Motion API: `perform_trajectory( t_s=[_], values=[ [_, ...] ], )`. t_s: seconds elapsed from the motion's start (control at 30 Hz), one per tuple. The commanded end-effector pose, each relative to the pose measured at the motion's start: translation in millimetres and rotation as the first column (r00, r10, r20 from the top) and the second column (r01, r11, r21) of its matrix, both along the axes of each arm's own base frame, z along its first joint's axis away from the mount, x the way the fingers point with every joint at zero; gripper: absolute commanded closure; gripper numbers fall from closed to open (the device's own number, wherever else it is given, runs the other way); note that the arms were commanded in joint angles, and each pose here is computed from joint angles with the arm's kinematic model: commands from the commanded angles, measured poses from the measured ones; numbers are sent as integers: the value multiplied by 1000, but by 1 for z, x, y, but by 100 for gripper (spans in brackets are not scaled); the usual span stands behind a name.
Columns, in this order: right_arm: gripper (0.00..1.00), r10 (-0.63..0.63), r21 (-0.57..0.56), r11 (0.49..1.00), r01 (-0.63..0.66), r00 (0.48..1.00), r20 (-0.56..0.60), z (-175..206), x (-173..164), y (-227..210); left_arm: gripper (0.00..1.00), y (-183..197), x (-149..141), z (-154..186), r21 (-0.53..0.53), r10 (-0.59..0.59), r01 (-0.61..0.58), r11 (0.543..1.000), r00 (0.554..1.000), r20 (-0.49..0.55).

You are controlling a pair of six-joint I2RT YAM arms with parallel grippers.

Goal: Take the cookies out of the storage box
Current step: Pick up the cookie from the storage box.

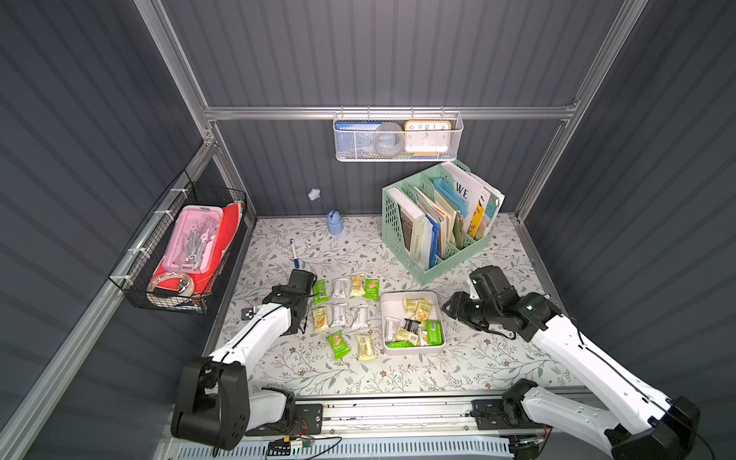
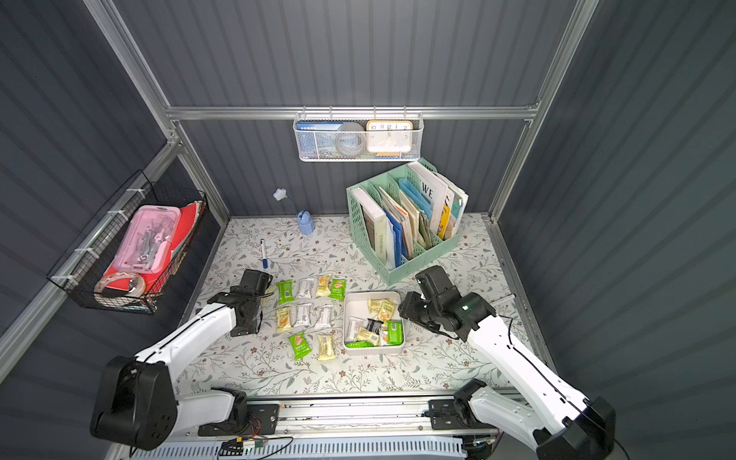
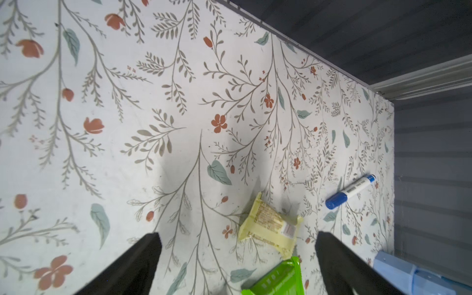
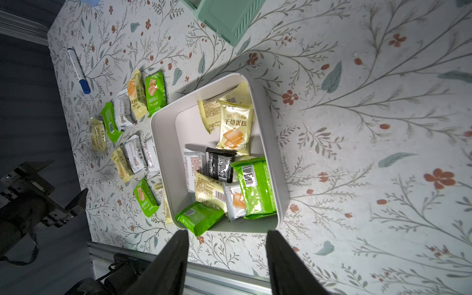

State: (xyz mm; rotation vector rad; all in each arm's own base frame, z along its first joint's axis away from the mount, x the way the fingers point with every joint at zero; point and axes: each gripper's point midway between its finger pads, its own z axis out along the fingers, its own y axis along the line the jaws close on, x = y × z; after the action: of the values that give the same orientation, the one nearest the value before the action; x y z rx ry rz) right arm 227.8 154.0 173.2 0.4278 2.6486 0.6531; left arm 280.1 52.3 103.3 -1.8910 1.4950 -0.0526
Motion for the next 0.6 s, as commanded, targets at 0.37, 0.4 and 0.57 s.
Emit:
perform_trajectory(
  t_s=[0.37, 0.4, 0.57],
  values=[
    [45, 346, 54, 938, -342, 920, -184, -24, -17, 91, 0, -39, -27, 15, -29, -464, 464, 885, 886, 3],
    [45, 331, 56, 944, -326, 920, -209, -28, -20, 94, 1, -41, -26, 15, -38, -474, 474, 880, 880, 15],
    [47, 26, 0, 1000, -28, 938, -346, -44, -23, 83, 1, -46, -28, 22, -50, -478, 482, 875, 876, 69]
  ],
)
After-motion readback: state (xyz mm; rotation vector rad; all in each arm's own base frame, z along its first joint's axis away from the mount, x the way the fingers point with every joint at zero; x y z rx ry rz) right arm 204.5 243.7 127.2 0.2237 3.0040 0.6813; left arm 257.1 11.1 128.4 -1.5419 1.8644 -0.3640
